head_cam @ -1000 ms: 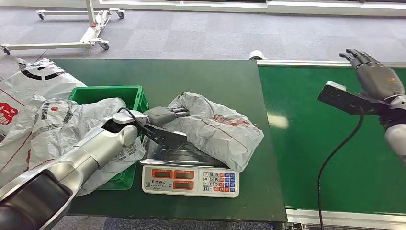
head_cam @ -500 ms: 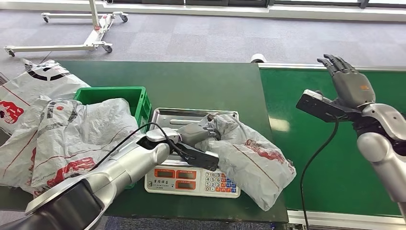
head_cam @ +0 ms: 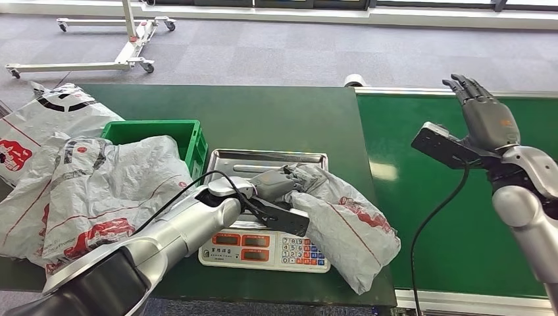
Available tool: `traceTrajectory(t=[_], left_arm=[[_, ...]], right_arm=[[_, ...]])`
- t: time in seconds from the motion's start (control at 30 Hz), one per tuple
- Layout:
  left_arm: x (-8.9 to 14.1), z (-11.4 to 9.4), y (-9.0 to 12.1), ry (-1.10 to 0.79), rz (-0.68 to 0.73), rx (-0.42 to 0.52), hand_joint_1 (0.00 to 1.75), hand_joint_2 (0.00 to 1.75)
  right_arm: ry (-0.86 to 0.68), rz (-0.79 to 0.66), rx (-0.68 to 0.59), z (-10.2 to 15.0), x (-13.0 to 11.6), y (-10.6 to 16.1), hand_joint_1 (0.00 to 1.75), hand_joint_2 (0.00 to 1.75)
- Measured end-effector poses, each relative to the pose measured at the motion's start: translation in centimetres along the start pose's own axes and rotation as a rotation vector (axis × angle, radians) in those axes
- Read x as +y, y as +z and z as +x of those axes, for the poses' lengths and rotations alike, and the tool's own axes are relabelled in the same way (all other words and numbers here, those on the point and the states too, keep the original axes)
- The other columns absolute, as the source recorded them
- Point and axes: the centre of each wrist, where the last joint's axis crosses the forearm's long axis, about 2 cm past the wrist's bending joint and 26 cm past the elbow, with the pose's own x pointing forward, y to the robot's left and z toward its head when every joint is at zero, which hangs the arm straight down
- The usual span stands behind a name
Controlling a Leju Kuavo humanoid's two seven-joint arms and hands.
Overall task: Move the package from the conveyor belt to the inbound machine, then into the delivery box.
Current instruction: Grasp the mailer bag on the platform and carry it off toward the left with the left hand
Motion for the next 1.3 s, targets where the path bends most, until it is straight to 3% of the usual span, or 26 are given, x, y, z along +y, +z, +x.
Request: traceTrajectory(t=[0.53, 0.7, 0.8, 1.03, 1.3], left_arm=[[0.0, -0.3, 0.2, 0.010, 0.042, -0.006, 1.75, 1.75], [1.5, -1.2, 1.3, -0.002, 0.119, 0.022, 1.75, 1.75], [4.1, -2.4, 3.2, -0.031, 0.170, 0.081, 1.75, 1.75], [11.5, -5.1, 10.2, -0.090, 0.322, 0.180, 1.75, 1.75], [13.5, -6.6, 14.6, -0.120, 0.411, 0.214, 1.75, 1.75]], right_arm=[[-0.006, -0.015, 0.014, -0.4, -0.5, 0.1, 0.00, 1.75], [-0.014, -0.017, 0.033, -1.0, -0.5, 0.7, 0.00, 1.75], [-0.024, -0.019, 0.049, -1.6, -0.6, 1.3, 0.00, 1.75], [-0.036, -0.016, 0.085, -3.5, -1.0, 3.9, 0.00, 1.75], [-0.026, -0.016, 0.111, -5.0, -2.4, 5.3, 0.00, 1.75]])
